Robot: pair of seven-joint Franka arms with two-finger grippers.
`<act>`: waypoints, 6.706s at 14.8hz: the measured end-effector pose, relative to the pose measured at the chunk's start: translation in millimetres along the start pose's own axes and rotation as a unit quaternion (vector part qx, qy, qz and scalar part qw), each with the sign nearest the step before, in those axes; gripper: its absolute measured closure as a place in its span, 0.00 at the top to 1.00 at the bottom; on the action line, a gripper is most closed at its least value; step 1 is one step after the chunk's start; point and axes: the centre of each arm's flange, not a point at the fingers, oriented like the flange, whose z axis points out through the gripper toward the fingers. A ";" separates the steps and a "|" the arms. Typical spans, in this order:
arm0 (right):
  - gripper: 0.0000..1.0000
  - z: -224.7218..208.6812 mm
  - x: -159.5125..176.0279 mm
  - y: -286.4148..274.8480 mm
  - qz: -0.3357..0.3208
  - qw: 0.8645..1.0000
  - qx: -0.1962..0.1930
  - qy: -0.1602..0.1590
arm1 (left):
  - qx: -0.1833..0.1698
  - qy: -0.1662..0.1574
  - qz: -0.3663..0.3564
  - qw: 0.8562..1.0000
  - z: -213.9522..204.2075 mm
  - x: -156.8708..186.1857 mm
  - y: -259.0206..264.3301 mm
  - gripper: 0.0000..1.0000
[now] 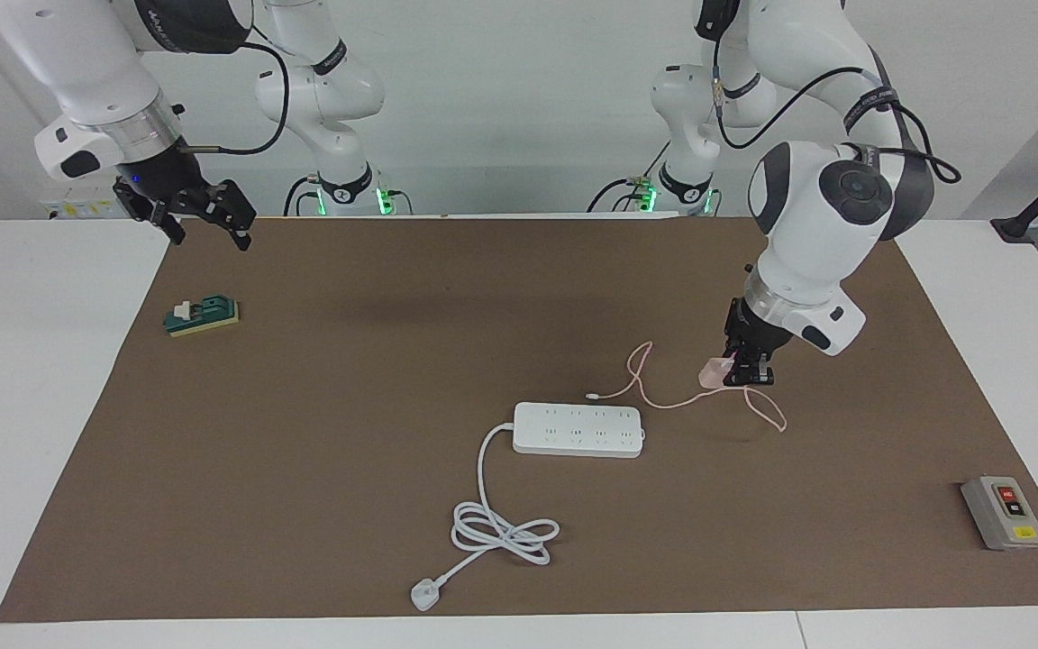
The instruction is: Plug charger into power strip
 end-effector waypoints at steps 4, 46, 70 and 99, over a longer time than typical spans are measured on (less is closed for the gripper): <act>1.00 0.0 0.0 0.0 0.000 1.000 0.000 0.000 | -0.012 -0.001 -0.014 1.000 26.2 2.3 -5.3 0.31; 1.00 -0.2 0.8 7.1 -0.042 0.999 0.000 0.000 | -0.023 0.058 0.039 0.997 91.3 -114.9 -15.9 0.31; 1.00 -0.7 2.3 23.6 -0.027 1.000 0.000 0.001 | -0.018 0.042 0.038 0.998 114.8 -124.4 -13.1 0.31; 1.00 1.7 3.9 16.4 -0.033 0.999 -0.001 -0.001 | -0.017 0.047 0.045 0.998 131.6 -123.7 -13.0 0.31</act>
